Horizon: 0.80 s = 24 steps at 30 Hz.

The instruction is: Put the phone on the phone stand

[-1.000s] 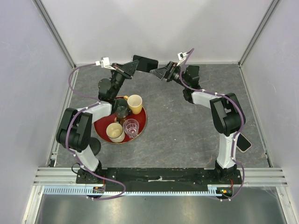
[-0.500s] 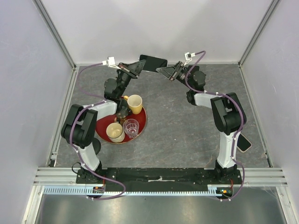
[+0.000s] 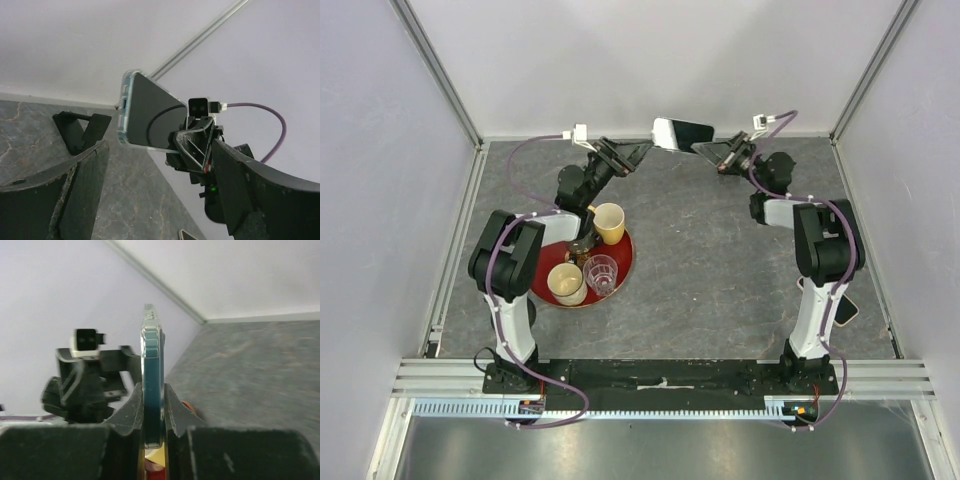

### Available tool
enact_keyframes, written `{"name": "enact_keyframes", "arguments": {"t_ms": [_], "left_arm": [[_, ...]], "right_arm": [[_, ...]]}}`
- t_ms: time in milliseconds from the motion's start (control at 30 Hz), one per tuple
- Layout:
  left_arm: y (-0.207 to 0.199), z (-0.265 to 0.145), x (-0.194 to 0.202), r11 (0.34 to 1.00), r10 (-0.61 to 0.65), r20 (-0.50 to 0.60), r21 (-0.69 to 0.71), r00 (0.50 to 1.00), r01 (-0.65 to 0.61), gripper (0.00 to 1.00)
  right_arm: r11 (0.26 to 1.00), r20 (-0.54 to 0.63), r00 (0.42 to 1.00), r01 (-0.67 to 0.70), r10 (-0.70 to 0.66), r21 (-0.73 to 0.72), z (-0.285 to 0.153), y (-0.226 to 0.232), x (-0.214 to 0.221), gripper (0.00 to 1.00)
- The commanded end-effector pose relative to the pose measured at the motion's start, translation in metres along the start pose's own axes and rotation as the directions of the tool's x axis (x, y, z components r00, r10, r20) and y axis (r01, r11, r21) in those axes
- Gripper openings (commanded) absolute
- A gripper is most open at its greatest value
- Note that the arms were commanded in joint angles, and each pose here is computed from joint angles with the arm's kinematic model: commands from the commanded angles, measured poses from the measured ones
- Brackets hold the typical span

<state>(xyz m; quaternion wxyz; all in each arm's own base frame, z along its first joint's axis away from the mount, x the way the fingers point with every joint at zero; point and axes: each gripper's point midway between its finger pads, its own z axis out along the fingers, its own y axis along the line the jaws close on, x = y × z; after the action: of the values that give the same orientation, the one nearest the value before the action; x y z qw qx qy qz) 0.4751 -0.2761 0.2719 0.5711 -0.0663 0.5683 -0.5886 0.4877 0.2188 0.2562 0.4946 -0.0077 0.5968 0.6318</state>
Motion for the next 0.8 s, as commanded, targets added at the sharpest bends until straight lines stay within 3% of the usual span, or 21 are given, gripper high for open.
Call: {"name": "enact_keyframes", "arguments": {"t_ms": [0, 67, 100, 133, 167, 200, 300, 333, 433, 533, 700, 767], "left_arm": [[-0.020, 0.013, -0.026, 0.989, 0.149, -0.063, 0.025, 0.987, -0.148, 0.89], [0.004, 0.007, -0.029, 0.973, 0.195, -0.117, -0.103, 0.974, -0.207, 0.90], [-0.001, 0.008, -0.042, 0.935, 0.325, -0.121, -0.105, 0.938, -0.338, 0.90], [0.001, 0.008, -0.044, 0.911, 0.374, -0.137, -0.129, 0.917, -0.391, 0.91], [0.010, 0.005, -0.038, 0.893, 0.394, -0.198, -0.148, 0.898, -0.425, 0.91], [0.004, 0.012, -0.043, 0.860, 0.470, -0.216, -0.107, 0.856, -0.500, 0.91], [-0.012, 0.020, -0.022, 0.837, 0.539, -0.308, 0.092, 0.784, -0.539, 0.91], [-0.025, 0.016, -0.006, 0.837, 0.548, -0.349, 0.217, 0.761, -0.503, 0.88], [-0.040, 0.014, 0.013, 0.829, 0.551, -0.414, 0.375, 0.725, -0.416, 0.79], [-0.049, 0.006, 0.025, 0.792, 0.583, -0.426, 0.486, 0.691, -0.369, 0.85], [-0.051, -0.005, 0.043, 0.754, 0.606, -0.461, 0.591, 0.648, -0.286, 0.89], [-0.050, -0.018, 0.060, 0.748, 0.581, -0.520, 0.644, 0.627, -0.160, 0.90]], "right_arm": [[0.964, 0.035, 0.963, 0.265, -0.266, 0.033, -0.015, 0.018, -0.049, 0.00], [0.960, -0.071, 0.965, 0.260, -0.253, 0.109, -0.016, 0.003, -0.042, 0.00], [0.931, -0.123, 0.937, 0.342, -0.328, 0.126, -0.017, -0.006, -0.040, 0.00], [0.935, -0.192, 0.944, 0.304, -0.270, 0.182, -0.022, -0.019, -0.030, 0.00], [0.925, -0.218, 0.930, 0.336, -0.296, 0.176, -0.020, -0.016, -0.033, 0.00], [0.912, -0.256, 0.909, 0.376, -0.329, 0.165, -0.022, -0.018, -0.030, 0.00], [0.909, -0.312, 0.890, 0.392, -0.334, 0.145, -0.028, -0.008, -0.026, 0.00], [0.902, -0.332, 0.874, 0.413, -0.354, 0.126, -0.030, -0.001, -0.024, 0.00], [0.879, -0.406, 0.818, 0.472, -0.408, 0.066, -0.037, 0.014, -0.012, 0.00], [0.842, -0.471, 0.742, 0.539, -0.477, -0.003, -0.038, 0.029, 0.004, 0.00], [0.833, -0.476, 0.701, 0.535, -0.531, -0.141, -0.036, 0.060, 0.024, 0.00], [0.828, -0.474, 0.693, 0.537, -0.543, -0.163, -0.036, 0.065, 0.027, 0.00]]}}
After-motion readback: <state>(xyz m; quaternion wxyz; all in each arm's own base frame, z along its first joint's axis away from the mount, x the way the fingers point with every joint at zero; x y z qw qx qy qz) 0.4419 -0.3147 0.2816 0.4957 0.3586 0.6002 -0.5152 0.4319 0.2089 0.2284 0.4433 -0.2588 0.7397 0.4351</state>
